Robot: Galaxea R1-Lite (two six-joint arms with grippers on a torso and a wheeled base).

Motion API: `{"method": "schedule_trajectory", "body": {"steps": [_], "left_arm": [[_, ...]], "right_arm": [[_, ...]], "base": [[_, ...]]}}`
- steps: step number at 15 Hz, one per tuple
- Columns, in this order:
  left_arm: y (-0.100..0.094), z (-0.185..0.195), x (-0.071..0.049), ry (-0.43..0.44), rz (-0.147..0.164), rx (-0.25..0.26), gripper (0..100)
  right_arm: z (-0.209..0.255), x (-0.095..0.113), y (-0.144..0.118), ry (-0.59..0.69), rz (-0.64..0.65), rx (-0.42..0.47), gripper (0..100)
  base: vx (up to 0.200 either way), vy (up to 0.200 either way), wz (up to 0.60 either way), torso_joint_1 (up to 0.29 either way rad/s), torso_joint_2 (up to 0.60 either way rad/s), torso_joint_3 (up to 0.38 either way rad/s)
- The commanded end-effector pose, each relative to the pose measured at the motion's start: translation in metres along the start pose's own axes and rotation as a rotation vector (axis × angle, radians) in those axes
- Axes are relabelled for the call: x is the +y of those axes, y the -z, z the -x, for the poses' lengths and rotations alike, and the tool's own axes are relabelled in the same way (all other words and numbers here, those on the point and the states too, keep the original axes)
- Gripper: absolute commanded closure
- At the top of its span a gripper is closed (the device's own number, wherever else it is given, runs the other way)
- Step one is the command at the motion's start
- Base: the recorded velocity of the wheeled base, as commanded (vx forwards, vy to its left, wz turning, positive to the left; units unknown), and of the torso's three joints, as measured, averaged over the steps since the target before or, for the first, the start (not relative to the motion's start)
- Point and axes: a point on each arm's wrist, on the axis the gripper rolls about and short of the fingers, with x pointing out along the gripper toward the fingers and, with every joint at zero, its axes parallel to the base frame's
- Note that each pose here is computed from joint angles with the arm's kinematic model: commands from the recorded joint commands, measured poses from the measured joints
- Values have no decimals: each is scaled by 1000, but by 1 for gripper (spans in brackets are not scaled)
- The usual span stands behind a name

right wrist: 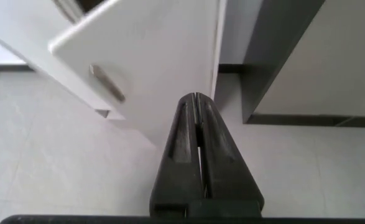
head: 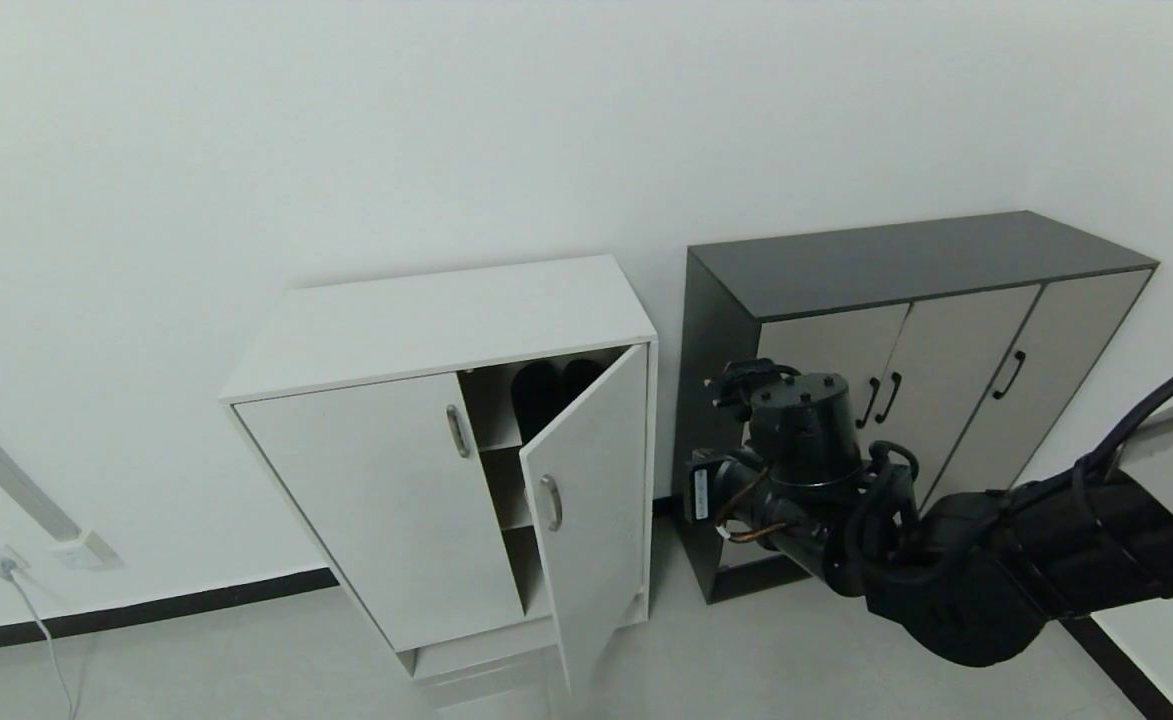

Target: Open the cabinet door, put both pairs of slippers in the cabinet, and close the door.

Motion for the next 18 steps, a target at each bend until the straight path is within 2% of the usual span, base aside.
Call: {"method": "schedule_trajectory", "body": {"steps": [1,2,8,11,14,16,18], "left_arm": [[0,0,0,0,1,1,100],[0,0,0,0,1,0,100],[0,0,0,0,1,0,100],[0,0,0,0,1,0,100],[0,0,0,0,-1,0,100],[0,0,0,0,-2,1,100],[0,0,0,1,-2,1,100]], "right_arm": [[1,1,2,-5,6,6,100],[2,2,3,-5,8,9,100],[6,5,15,-59,26,53,100],[8,5,22,-96,37,49,100],[15,5,44,-228,62,59,100],[15,3,56,-248,101,47,100],[17,0,66,-296,114,74,100]], "base": [[0,0,0,0,0,0],[0,0,0,0,0,0],[0,0,600,4,2,2],[0,0,0,0,0,0],[0,0,0,0,0,0],[0,0,0,0,0,0],[0,0,0,0,0,0]]}}
